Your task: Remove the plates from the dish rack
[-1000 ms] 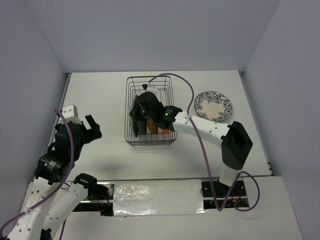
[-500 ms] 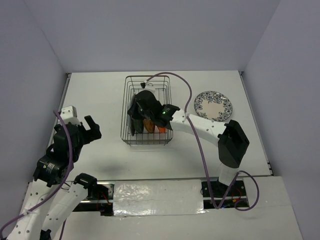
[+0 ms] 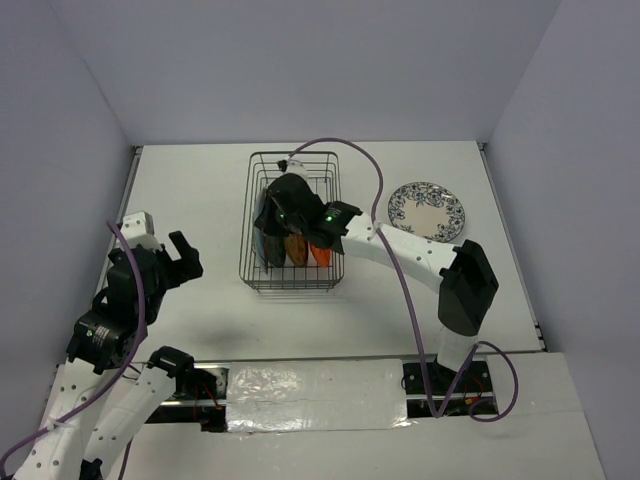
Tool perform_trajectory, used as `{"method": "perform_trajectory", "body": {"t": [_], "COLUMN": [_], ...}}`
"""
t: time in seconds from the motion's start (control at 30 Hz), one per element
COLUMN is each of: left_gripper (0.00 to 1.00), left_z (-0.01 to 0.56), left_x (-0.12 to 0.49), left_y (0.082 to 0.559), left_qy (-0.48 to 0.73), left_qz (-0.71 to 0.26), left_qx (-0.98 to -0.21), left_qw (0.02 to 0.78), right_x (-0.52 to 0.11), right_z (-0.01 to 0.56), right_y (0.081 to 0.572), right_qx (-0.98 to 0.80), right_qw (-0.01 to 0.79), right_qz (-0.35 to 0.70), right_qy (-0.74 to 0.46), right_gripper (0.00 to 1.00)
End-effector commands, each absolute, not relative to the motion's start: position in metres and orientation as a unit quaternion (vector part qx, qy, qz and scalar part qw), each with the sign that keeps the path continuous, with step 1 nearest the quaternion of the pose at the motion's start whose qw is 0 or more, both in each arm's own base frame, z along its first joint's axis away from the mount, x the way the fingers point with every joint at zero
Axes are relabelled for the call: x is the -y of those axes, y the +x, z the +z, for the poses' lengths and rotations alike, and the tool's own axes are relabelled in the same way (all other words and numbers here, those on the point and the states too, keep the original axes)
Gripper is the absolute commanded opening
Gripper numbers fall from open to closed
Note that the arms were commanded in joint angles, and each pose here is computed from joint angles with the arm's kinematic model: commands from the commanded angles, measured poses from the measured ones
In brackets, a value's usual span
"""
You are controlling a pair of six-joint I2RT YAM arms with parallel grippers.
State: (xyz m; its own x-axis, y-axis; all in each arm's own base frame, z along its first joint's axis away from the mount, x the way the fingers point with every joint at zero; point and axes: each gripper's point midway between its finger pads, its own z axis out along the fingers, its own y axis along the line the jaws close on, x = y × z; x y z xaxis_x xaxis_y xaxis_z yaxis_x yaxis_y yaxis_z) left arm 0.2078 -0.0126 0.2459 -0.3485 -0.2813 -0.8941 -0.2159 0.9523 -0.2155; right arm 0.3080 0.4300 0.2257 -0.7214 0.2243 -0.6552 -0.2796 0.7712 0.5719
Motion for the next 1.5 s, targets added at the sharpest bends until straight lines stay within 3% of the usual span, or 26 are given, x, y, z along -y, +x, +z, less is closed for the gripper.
{"method": "perform_trajectory", "body": {"t": [0.0,0.43,0.7,0.8,0.83,0.9,0.93,1.17,1.27,1.47], "left_gripper": [1.0,0.99,1.0,0.99,1.0,0.99,1.0,0.99,1.0,0.99], "left_z": [0.256,0.256,0.256,0.256,0.257,0.257,0.257,0.251,0.248,0.246], "left_x": [0.012,0.012,0.012,0.013,0.013,0.014,0.015,0.02,0.021,0.021], "left_y": [0.211,0.21,0.21,0.21,0.21,0.21,0.21,0.216,0.217,0.218], "left_qy": [-0.163,-0.163,-0.163,-0.161,-0.161,-0.158,-0.158,-0.147,-0.144,-0.145], "left_qz": [-0.037,-0.038,-0.038,-0.039,-0.039,-0.041,-0.042,-0.04,-0.039,-0.037], "left_qx": [-0.806,-0.806,-0.806,-0.806,-0.806,-0.806,-0.806,-0.817,-0.821,-0.823], "left_qw": [0.567,0.568,0.568,0.568,0.569,0.569,0.569,0.556,0.551,0.548], "right_x": [-0.444,-0.434,-0.367,-0.317,-0.307,-0.25,-0.225,-0.095,-0.061,-0.054], "right_z": [0.351,0.451,0.541,0.562,0.539,0.551,0.521,0.389,0.358,0.317], "right_y": [0.319,0.332,0.313,0.328,0.338,0.358,0.373,0.41,0.425,0.458], "right_qx": [-0.767,-0.713,-0.634,-0.645,-0.683,-0.692,-0.73,-0.818,-0.823,-0.828], "right_qw": [0.448,0.479,0.537,0.614,0.615,0.667,0.657,0.55,0.52,0.495], "right_qz": [0.46,0.509,0.555,0.453,0.393,0.272,0.184,-0.169,-0.23,-0.263], "right_qy": [0.007,0.059,0.04,0.035,0.026,0.05,0.033,0.006,0.007,-0.005], "right_gripper": [0.0,0.0,0.0,0.0,0.0,0.0,0.0,0.0,0.0,0.0]}}
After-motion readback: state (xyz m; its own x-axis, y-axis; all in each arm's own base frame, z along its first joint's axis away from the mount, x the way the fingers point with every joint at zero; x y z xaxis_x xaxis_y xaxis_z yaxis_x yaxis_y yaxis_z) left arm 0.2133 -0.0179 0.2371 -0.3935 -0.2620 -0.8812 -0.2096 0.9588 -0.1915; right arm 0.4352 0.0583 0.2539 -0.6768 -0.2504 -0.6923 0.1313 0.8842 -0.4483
